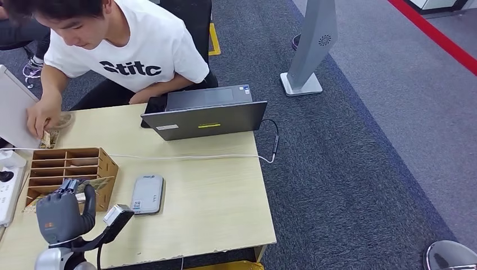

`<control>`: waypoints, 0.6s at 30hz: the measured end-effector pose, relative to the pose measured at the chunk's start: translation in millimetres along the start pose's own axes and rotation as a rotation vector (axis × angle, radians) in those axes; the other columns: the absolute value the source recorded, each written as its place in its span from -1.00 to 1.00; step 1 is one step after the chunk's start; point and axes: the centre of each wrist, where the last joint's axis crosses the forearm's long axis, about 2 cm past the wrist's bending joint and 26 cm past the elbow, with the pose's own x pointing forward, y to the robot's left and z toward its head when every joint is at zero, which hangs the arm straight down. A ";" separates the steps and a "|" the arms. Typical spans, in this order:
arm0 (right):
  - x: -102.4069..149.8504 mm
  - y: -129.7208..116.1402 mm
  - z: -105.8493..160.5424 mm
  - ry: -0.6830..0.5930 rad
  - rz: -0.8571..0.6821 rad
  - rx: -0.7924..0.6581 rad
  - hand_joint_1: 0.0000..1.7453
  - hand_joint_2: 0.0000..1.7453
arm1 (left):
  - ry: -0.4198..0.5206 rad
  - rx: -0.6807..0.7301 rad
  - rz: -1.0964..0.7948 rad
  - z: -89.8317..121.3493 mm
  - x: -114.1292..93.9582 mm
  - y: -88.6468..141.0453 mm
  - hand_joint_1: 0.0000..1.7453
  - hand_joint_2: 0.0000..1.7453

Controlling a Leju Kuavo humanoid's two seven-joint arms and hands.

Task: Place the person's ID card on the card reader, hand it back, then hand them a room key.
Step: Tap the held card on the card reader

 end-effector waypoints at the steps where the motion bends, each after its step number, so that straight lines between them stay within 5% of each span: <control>1: 0.1 -0.1 0.0 0.000 0.002 0.001 -1.00 1.00 | -0.007 -0.011 -0.006 -1.8 2.4 -2.8 1.00 1.00; 18: 0.7 -1.7 -0.7 -0.014 0.044 0.002 -1.00 1.00 | -0.039 -0.238 -0.112 3.8 3.3 -43.5 1.00 1.00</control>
